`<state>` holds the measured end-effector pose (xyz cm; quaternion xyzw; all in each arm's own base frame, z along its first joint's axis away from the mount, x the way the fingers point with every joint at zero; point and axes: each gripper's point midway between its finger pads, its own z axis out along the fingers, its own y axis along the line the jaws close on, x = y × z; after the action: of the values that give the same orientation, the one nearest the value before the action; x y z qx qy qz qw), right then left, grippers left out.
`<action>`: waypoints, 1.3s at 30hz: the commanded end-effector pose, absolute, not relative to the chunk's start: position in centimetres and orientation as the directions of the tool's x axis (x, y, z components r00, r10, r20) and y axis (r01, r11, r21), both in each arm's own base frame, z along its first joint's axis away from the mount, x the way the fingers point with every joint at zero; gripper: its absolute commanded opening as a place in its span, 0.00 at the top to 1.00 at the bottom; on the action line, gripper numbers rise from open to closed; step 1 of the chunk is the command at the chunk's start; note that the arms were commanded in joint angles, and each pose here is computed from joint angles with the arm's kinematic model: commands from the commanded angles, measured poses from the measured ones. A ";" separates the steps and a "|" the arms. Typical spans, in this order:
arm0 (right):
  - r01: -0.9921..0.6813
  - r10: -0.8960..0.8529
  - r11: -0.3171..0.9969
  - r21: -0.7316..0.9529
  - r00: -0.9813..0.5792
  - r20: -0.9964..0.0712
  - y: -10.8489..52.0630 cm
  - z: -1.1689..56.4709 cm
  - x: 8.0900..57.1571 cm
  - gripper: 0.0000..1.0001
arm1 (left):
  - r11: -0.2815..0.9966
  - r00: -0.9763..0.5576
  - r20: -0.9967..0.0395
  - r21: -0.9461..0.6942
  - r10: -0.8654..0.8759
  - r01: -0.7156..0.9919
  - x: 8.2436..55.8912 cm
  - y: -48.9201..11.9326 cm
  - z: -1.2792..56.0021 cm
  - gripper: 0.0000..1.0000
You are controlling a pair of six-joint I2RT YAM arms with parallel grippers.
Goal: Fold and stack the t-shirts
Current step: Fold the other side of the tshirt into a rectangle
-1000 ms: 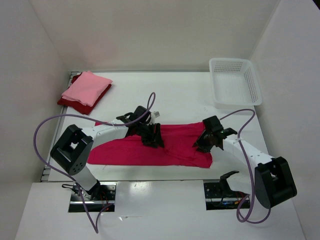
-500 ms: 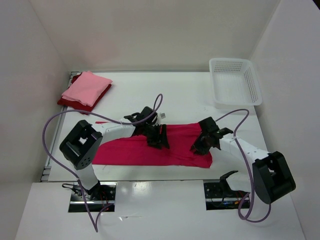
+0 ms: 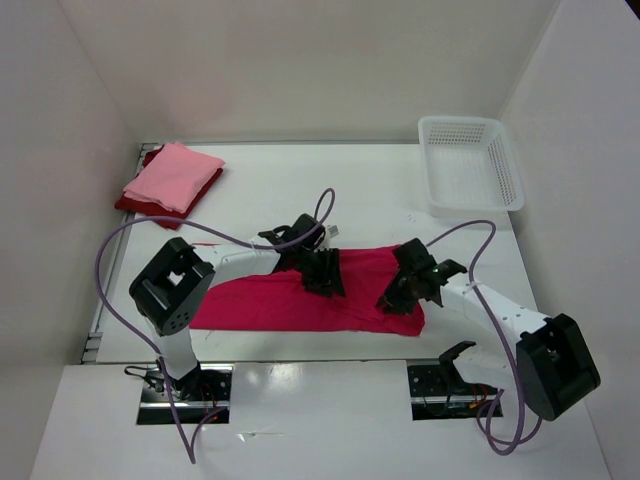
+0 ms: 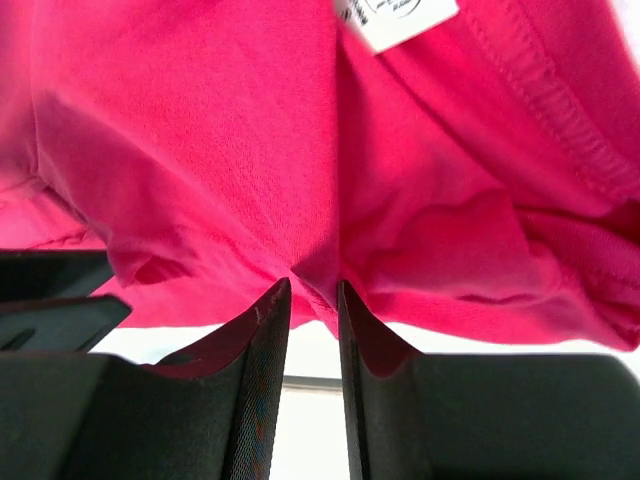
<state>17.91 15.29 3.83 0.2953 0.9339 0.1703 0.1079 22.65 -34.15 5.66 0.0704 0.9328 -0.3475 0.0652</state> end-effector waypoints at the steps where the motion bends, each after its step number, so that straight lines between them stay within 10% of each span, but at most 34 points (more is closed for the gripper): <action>1: 0.528 0.596 0.768 0.362 -0.796 -0.104 15.1 4.1 16.9 0.69 | 0.746 -0.980 -0.186 -0.643 0.066 0.173 23.6 -35.3 6.3 0.49; 12: 0.526 0.583 0.788 0.319 -0.805 -0.114 15.2 3.8 15.5 0.56 | 0.746 -0.980 -0.186 -0.643 0.066 0.172 23.4 -35.2 6.3 0.79; 22: 0.520 0.584 0.784 0.339 -0.803 -0.121 15.7 4.0 16.2 0.98 | 0.737 -0.976 -0.207 -0.649 0.070 0.191 23.0 -34.7 7.5 0.99; 37: 0.382 0.445 0.833 0.399 -0.892 -0.075 17.5 8.3 15.2 1.00 | 0.721 -0.981 -0.193 -0.677 0.023 0.149 22.6 -28.8 11.0 1.00; 39: 0.376 0.434 0.838 0.394 -0.898 -0.066 17.5 8.1 15.1 1.00 | 0.712 -0.978 -0.194 -0.676 0.076 0.190 22.0 -29.6 10.8 0.89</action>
<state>15.71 17.03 6.98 0.2359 0.9507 0.1807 0.0882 23.50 -28.99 10.50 0.0328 0.9261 -0.3645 0.0920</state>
